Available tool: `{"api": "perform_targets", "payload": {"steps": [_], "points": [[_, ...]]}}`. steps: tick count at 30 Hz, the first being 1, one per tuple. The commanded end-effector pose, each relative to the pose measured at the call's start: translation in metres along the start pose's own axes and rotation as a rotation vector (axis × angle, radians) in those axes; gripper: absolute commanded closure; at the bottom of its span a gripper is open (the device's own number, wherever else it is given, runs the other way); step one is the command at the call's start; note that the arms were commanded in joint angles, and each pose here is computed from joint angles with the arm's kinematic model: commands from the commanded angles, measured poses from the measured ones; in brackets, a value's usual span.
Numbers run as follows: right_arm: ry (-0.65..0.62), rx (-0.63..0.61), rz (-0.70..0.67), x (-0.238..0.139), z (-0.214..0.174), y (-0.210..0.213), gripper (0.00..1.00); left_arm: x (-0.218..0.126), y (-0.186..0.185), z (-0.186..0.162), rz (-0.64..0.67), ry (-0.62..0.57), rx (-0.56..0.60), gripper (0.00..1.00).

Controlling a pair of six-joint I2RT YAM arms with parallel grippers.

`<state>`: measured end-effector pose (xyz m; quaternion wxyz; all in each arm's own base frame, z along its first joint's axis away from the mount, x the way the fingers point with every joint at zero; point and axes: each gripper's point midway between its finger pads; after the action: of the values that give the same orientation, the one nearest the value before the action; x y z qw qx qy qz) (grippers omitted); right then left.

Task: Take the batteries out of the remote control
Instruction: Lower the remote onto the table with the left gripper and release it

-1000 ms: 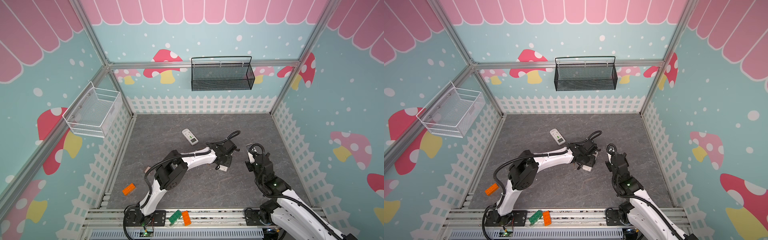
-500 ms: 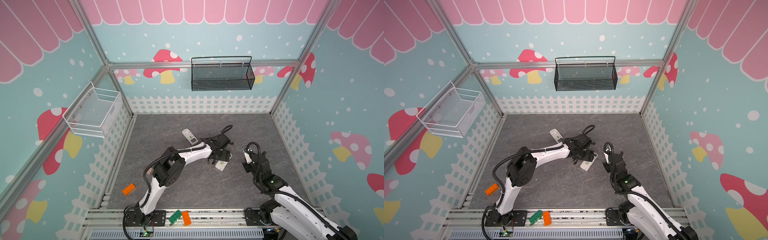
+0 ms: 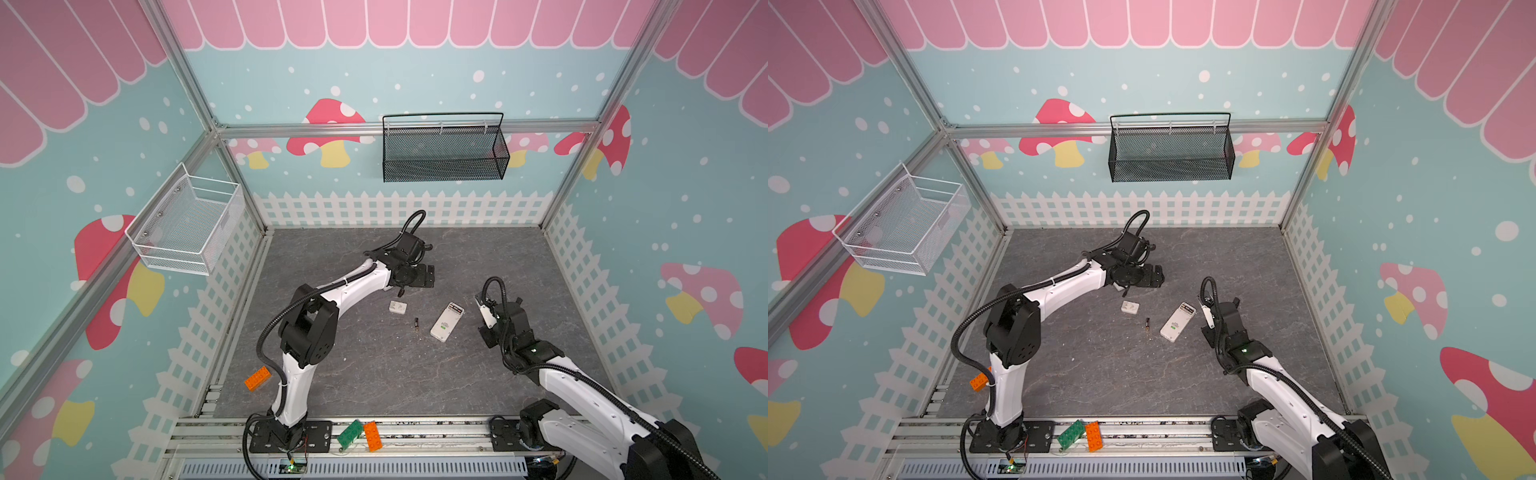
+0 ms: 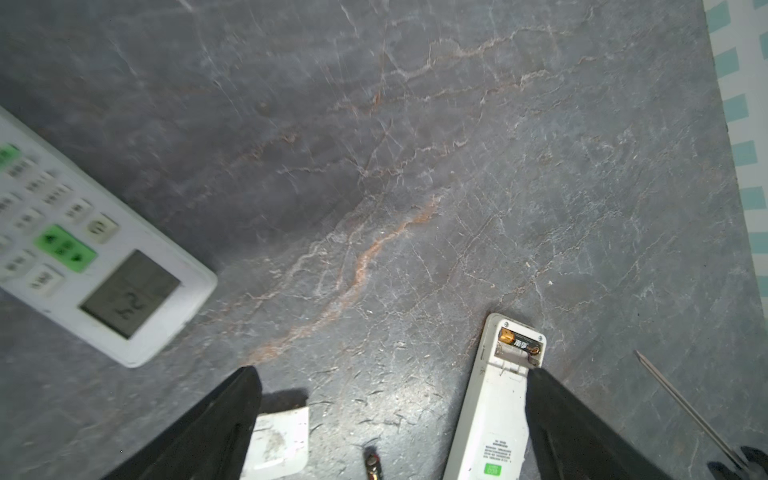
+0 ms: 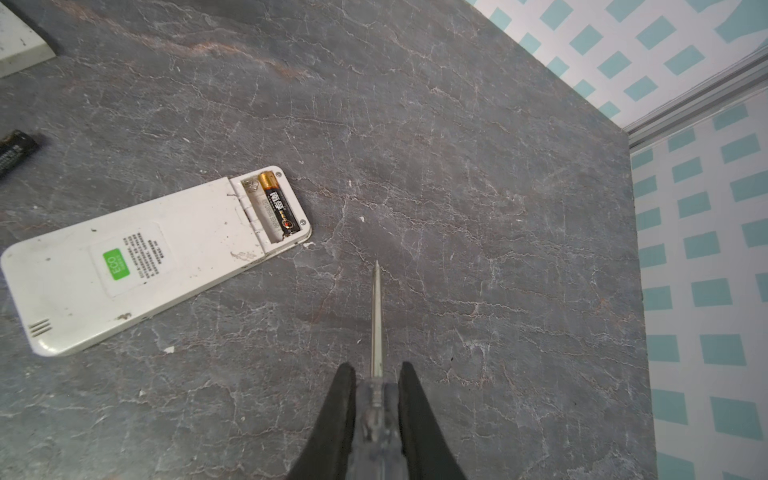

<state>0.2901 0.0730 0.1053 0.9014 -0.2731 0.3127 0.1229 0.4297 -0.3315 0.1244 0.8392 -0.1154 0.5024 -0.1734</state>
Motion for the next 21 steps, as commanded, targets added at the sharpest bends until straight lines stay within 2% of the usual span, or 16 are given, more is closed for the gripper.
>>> {"api": "perform_targets", "payload": {"steps": [1, 7, 16, 21], "points": [[-0.018, -0.012, 0.067, 0.003, 0.009, 0.007, 1.0, -0.022, 0.004, 0.025, 0.003, -0.061, 0.062, 0.0], [-0.013, -0.028, 0.177, 0.014, 0.014, 0.023, 1.0, -0.037, 0.024, 0.042, -0.001, -0.082, 0.065, 0.0], [0.05, -0.028, 0.236, 0.032, 0.007, 0.03, 1.0, -0.042, 0.042, 0.045, -0.037, -0.076, -0.002, 0.0], [0.035, -0.031, 0.279, 0.038, 0.014, 0.036, 1.0, -0.046, 0.048, 0.048, -0.03, -0.084, 0.002, 0.0]]}}
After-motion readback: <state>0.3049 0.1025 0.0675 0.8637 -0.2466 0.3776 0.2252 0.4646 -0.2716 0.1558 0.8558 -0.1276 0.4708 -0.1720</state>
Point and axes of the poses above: each gripper's point midway between its finger pads, its own x axis out along the fingers, its own y axis along the line the jaws close on, z = x × y, and after that the axes turned 5 degrees about -x, right-handed
